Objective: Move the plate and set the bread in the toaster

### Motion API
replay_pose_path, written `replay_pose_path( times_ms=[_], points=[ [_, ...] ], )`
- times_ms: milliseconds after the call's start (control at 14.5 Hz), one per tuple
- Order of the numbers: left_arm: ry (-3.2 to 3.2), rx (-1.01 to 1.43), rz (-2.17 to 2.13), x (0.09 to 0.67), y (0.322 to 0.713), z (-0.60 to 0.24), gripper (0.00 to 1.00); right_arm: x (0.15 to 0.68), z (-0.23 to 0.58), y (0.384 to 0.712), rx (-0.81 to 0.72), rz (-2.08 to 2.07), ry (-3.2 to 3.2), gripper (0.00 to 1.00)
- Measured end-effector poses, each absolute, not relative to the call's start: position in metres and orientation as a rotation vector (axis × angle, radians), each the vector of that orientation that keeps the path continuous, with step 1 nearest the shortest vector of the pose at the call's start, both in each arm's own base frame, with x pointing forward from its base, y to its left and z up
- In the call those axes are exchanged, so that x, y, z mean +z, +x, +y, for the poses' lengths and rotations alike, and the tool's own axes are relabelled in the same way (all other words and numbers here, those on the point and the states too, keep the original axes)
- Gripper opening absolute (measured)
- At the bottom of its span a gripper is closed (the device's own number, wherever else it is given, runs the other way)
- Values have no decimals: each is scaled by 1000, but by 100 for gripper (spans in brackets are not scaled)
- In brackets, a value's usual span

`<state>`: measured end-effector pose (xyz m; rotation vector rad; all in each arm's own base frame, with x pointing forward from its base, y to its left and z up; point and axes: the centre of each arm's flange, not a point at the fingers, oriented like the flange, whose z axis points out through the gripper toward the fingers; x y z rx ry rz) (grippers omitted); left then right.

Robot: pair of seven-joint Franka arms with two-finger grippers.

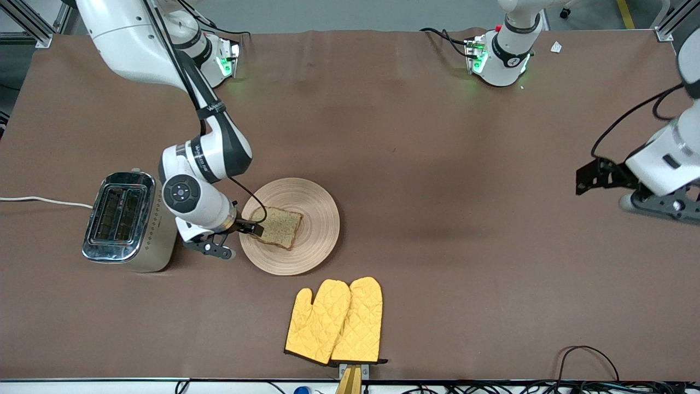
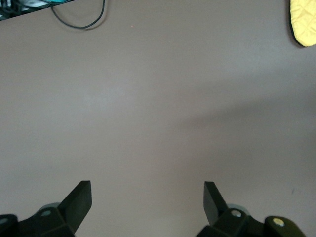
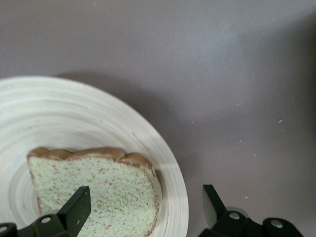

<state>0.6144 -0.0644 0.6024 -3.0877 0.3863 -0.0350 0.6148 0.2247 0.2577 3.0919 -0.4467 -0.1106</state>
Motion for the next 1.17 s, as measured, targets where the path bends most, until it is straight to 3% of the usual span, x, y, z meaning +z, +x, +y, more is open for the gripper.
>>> replay_pose_path(
  times_ms=[482,826,1170],
  points=[
    [-3072,-53,390,619,601,-71,100,242,233,600,-133,-436,3083,96],
    [-3056,-67,411,624,597,-85,100,235,241,593,-124,-440,3084,71],
    [-3056,-75,331,629,597,-69,100,213,236,580,-101,-446,3091,69]
  ],
)
